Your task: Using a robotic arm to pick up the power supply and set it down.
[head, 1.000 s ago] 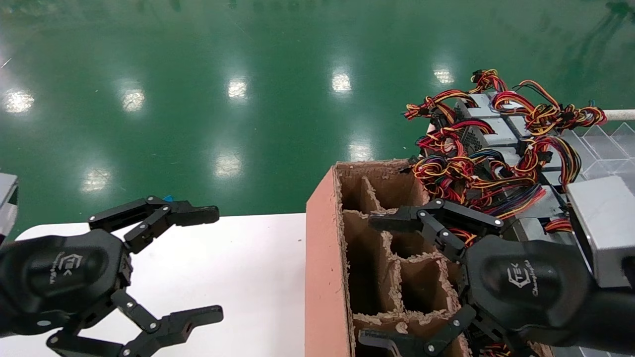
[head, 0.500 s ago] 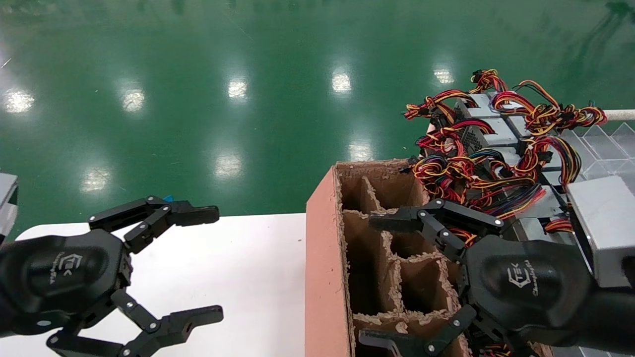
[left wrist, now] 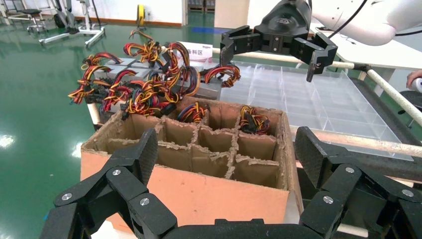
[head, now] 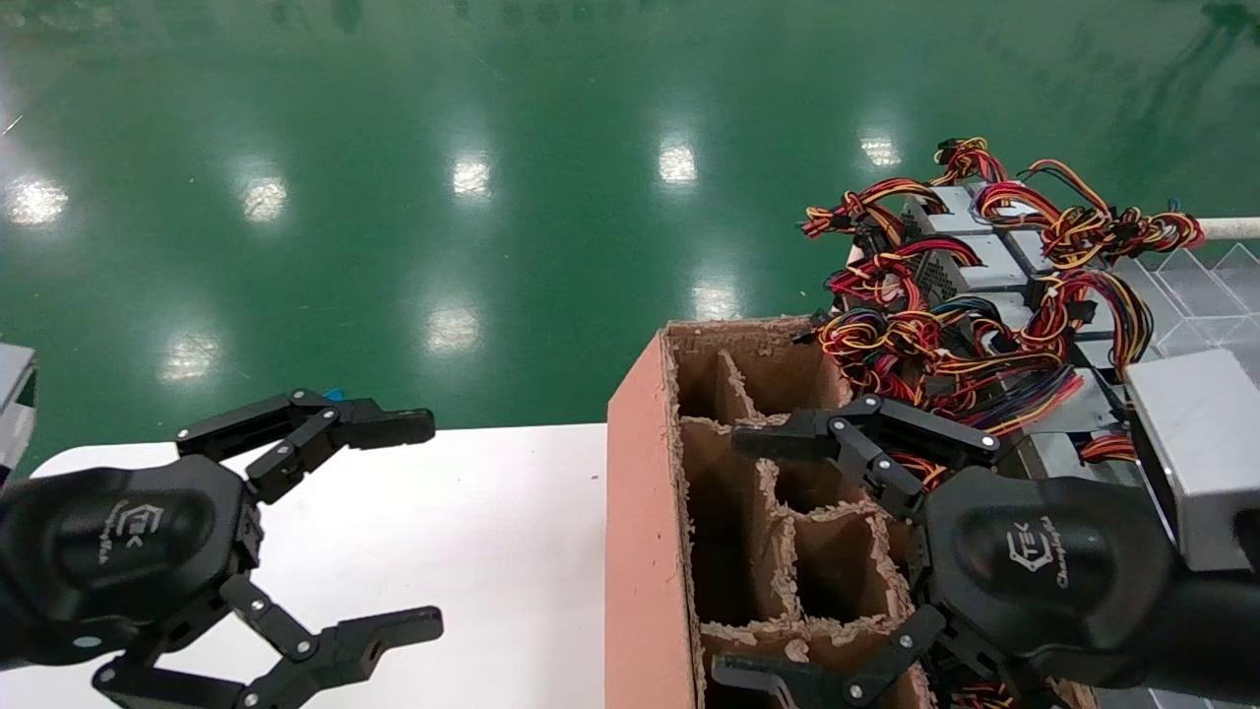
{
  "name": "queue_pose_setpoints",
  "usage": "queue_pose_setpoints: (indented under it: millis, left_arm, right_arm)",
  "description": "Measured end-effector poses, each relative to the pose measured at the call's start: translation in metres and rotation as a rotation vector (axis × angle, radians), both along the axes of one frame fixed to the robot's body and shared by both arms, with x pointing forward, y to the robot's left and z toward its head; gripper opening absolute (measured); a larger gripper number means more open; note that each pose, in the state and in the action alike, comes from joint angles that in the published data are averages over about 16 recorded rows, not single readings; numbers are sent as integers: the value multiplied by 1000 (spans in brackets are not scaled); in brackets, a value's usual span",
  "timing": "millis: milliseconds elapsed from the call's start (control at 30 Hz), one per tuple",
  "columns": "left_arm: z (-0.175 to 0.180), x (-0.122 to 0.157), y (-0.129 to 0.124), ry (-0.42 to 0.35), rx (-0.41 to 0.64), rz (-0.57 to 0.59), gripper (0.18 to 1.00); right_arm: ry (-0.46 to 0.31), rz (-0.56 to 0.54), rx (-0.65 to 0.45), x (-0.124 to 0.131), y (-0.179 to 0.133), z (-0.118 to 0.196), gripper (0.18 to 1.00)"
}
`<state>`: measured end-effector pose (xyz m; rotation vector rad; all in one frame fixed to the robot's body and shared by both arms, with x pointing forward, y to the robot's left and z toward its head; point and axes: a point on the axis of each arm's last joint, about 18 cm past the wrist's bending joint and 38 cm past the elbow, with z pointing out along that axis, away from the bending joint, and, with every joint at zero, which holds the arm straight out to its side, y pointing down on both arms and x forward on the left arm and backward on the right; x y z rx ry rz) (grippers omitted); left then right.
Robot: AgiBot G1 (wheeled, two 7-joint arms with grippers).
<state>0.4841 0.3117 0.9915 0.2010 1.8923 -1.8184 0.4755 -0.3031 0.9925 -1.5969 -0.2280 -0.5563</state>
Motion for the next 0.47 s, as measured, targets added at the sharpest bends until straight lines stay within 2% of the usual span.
queue_pose_setpoints:
  millis: [467]
  left_arm:
    - [0, 0, 0, 0, 0, 0, 1001]
  right_arm:
    - [0, 0, 0, 0, 0, 0, 1000]
